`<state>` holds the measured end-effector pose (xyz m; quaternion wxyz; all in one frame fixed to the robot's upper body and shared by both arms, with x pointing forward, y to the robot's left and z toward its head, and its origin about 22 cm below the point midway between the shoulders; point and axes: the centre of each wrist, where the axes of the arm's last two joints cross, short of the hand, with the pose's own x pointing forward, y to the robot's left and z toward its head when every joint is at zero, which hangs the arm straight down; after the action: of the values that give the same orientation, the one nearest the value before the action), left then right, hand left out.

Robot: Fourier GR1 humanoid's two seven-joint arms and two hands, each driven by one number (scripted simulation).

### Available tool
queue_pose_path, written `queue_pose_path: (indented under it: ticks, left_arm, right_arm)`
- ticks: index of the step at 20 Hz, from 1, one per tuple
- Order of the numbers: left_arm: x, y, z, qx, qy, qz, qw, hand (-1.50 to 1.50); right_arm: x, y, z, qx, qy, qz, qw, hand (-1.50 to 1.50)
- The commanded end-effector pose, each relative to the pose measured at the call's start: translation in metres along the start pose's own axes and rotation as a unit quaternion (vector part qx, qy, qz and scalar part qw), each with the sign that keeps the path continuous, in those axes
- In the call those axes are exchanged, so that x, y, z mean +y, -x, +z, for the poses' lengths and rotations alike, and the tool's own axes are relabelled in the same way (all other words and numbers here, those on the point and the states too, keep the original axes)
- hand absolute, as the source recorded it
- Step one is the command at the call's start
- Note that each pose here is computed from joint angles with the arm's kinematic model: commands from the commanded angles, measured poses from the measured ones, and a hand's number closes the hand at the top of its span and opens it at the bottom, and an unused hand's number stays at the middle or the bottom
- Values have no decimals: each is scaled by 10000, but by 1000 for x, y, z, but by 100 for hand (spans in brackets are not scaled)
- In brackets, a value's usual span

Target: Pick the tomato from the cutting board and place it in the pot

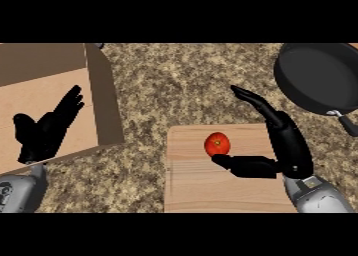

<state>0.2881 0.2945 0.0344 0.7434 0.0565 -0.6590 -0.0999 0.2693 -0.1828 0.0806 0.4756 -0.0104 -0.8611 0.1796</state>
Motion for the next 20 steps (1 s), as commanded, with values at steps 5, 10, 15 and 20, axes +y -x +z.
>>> queue_pose_path:
  ticks: [5, 10, 15, 20]
  left_arm:
    - [-61, 31, 12, 636, 776, 376, 9942, 0]
    - [-40, 38, 12, 683, 890, 299, 9932, 0]
    - [-45, 39, 17, 727, 914, 344, 9926, 0]
    - [-65, 27, 11, 549, 941, 326, 9935, 0]
  right_arm:
    - [-8, -28, -1, 1173, -890, 631, 9871, -150]
    - [10, -41, -10, 1891, -1070, 319, 9756, -150]
    - [-4, -34, -29, 2810, -1598, 412, 9454, -150]
    - [14, -10, -22, 3324, -2618, 892, 9017, -150]
